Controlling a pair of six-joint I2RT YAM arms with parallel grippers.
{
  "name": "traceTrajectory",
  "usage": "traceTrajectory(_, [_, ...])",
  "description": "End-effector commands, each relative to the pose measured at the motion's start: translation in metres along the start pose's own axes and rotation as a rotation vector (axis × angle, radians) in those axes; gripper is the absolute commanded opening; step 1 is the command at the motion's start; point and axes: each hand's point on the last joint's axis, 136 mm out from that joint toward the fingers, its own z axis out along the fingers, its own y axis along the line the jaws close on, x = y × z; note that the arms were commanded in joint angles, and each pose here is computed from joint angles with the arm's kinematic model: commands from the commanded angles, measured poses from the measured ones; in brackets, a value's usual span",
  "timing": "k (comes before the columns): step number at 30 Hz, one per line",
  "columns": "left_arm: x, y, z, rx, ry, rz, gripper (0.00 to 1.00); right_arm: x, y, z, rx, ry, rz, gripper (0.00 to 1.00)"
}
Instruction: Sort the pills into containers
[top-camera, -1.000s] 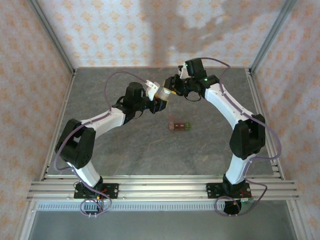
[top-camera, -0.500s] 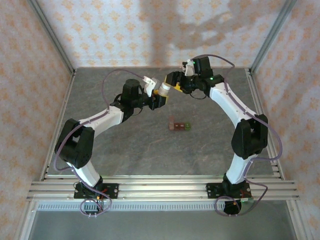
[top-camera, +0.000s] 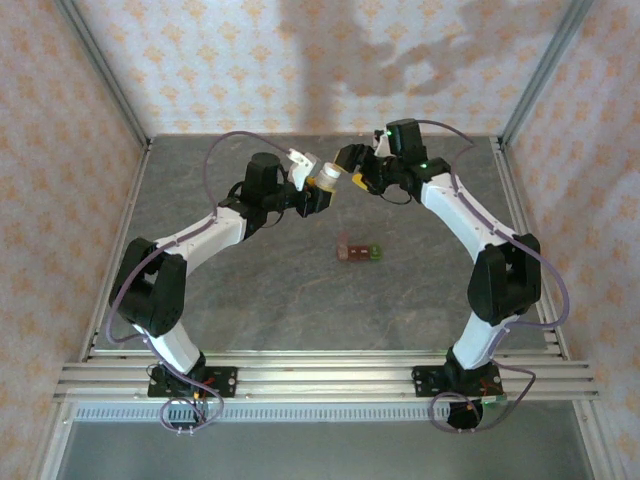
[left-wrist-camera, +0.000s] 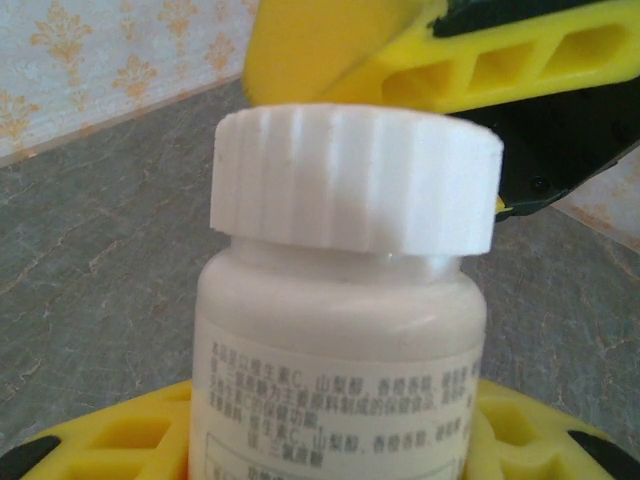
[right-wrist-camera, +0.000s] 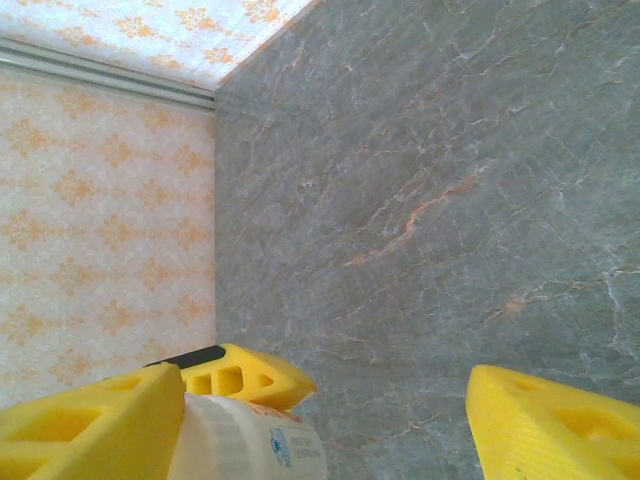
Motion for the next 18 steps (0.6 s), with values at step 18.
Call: traceTrajectory(18, [-0.007,0.005,0.005,-0.004,-0.014,0.020,0.00,0.027,0.033,0.002,-0.060,0.015,-0.059,0.54])
